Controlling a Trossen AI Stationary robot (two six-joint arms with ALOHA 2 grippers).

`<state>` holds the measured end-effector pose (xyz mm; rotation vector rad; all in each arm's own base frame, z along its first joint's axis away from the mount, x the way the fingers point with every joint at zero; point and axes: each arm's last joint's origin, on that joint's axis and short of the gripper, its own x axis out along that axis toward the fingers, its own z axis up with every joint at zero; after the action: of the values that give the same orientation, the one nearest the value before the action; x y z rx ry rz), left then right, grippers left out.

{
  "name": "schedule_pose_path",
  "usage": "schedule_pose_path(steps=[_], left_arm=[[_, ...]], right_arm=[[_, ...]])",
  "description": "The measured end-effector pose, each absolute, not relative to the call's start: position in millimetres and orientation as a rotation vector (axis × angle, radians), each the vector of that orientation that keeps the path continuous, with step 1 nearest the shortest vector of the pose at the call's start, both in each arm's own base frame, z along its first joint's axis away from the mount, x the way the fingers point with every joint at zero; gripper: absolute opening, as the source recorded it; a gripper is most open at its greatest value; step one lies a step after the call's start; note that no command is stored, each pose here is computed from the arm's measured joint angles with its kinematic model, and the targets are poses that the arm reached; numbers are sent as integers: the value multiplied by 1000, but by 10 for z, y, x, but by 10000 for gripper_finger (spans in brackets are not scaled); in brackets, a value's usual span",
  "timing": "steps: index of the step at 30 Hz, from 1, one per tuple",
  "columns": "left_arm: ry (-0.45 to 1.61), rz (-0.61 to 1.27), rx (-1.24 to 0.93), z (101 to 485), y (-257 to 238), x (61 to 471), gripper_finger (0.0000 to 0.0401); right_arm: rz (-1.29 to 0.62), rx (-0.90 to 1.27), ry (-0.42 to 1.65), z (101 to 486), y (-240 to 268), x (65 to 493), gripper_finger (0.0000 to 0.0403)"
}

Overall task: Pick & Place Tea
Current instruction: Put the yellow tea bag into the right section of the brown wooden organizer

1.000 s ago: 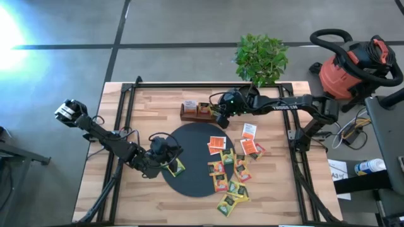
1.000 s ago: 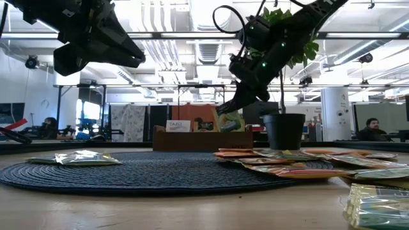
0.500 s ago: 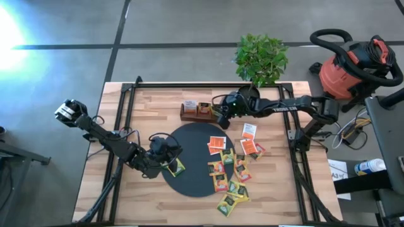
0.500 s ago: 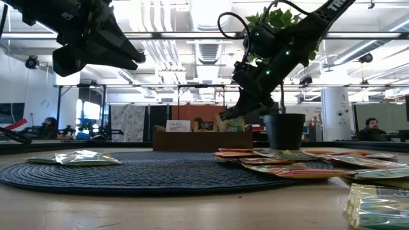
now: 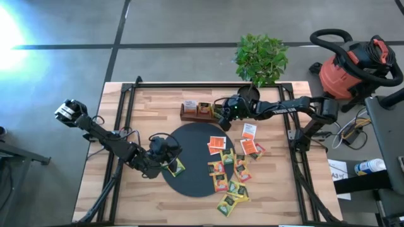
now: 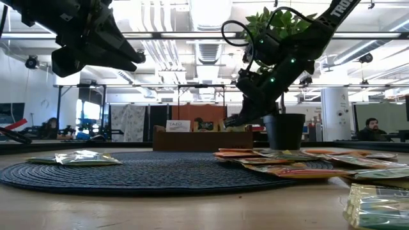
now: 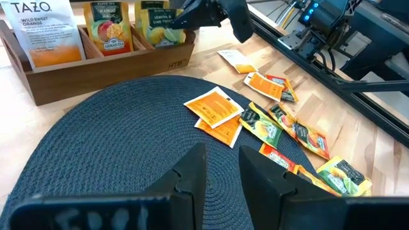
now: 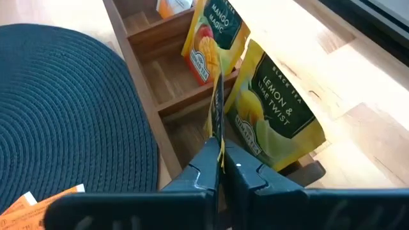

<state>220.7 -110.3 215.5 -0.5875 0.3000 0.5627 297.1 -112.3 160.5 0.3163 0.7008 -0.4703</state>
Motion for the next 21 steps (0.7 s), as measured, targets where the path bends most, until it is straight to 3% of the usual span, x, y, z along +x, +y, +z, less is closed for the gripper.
schedule_pose_path(steps=[11,21], left_arm=[[307,564,-582,2149,-1102,2202,90],[307,565,-581,2148,-1101,2202,90]], right_arm=[[-434,219,751,1590,-1118,2956,94],[-449,117,714,1785,-1177,3074,125]])
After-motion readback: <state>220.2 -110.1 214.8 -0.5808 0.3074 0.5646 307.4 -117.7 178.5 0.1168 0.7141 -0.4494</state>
